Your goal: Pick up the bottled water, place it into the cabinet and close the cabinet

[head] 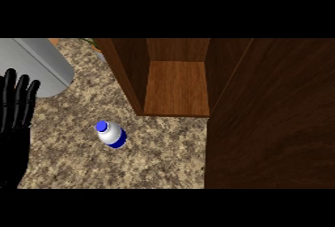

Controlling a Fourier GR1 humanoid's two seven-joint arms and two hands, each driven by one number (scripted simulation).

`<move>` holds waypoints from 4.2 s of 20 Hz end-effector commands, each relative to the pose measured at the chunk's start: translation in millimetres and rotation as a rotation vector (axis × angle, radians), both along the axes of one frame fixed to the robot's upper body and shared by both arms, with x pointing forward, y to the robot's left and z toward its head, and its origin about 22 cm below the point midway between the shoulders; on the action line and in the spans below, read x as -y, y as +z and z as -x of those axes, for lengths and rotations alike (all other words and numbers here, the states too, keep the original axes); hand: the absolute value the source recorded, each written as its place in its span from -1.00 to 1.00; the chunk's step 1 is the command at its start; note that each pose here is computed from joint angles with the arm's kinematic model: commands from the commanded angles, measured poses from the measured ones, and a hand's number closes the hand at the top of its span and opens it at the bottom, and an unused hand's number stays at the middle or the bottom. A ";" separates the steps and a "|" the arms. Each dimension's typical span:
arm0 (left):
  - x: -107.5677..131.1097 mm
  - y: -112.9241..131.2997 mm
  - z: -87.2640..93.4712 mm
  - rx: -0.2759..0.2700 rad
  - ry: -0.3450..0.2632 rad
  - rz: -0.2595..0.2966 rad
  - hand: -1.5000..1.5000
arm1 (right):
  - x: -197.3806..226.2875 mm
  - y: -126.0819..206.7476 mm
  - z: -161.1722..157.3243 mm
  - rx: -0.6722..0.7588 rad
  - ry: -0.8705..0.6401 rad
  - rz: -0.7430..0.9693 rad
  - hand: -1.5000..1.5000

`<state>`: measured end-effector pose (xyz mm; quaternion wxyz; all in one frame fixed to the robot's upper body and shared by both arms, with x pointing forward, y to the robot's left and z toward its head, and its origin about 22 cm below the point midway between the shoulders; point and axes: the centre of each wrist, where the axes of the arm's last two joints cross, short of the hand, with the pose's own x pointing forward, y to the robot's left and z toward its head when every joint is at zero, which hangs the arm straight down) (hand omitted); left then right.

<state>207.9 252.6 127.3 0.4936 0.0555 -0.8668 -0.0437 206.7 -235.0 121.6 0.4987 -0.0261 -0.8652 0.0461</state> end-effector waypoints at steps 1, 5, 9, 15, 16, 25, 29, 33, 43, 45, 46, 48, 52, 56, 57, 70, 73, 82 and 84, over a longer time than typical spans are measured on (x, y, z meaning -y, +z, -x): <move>6.2 -5.6 -3.5 0.016 0.014 0.017 -1.00 | -0.1 6.5 -6.4 0.008 0.014 -0.007 -1.00; 6.8 2.6 -17.8 0.003 0.054 0.059 -1.00 | 8.4 14.5 23.1 -0.014 -0.030 -0.037 -1.00; 4.5 -12.9 -7.9 -0.171 0.047 0.256 -1.00 | -9.7 -9.7 51.3 -0.160 0.271 -0.076 -1.00; 5.7 6.5 1.6 -0.203 0.063 0.262 -1.00 | -13.7 12.5 99.1 -0.137 0.285 -0.087 -1.00; 10.9 -5.3 32.4 -0.204 0.096 0.252 -1.00 | -7.0 25.1 104.5 -0.152 0.293 -0.059 -1.00; 6.0 -8.8 29.0 -0.327 0.154 0.162 -1.00 | -22.0 39.5 134.4 -0.151 0.272 -0.088 -1.00; 5.4 -51.2 19.5 -0.373 0.190 0.213 -1.00 | -16.5 44.1 147.9 -0.151 0.275 -0.079 -1.00; -11.1 -77.4 22.6 -0.419 0.181 0.212 -1.00 | -22.0 26.2 138.6 -0.147 0.265 -0.074 -1.00; -37.5 -148.4 -2.2 -0.571 0.165 0.348 -1.00 | -19.2 34.1 164.9 -0.166 0.281 -0.090 -1.00; -41.7 -174.1 -13.6 -0.559 0.165 0.363 -1.00 | -18.6 32.1 163.0 -0.154 0.321 -0.080 -1.00; -33.8 -181.7 -18.1 -0.578 0.166 0.337 -1.00 | -22.9 28.3 163.7 -0.173 0.291 -0.062 -1.00; -33.6 -185.1 -16.6 -0.570 0.195 0.324 -1.00 | -19.7 33.2 173.9 -0.159 0.296 -0.075 -1.00; -57.6 -222.2 -10.0 -0.599 0.153 0.345 -1.00 | -20.8 19.8 170.0 -0.168 0.302 -0.078 -1.00; -23.4 -251.4 -20.7 -0.586 0.105 0.347 -1.00 | -23.1 28.7 174.0 -0.157 0.311 -0.077 -1.00; -40.2 -258.4 -11.3 -0.582 0.065 0.365 -1.00 | -19.9 24.5 174.7 -0.160 0.308 -0.082 -1.00; -26.2 -290.8 -24.4 -0.506 0.044 0.339 1.00 | -22.6 25.8 178.4 -0.164 0.307 -0.069 -1.00; -31.7 -288.2 -26.8 -0.492 0.057 0.237 1.00 | -23.4 27.8 183.0 -0.156 0.304 -0.070 -1.00; 4.2 -302.5 -21.1 -0.351 -0.026 0.053 1.00 | -24.9 19.3 177.6 -0.191 0.291 -0.089 -1.00; -6.7 -309.1 -0.6 -0.362 -0.059 0.057 1.00 | -29.3 26.0 184.6 -0.185 0.276 -0.106 -1.00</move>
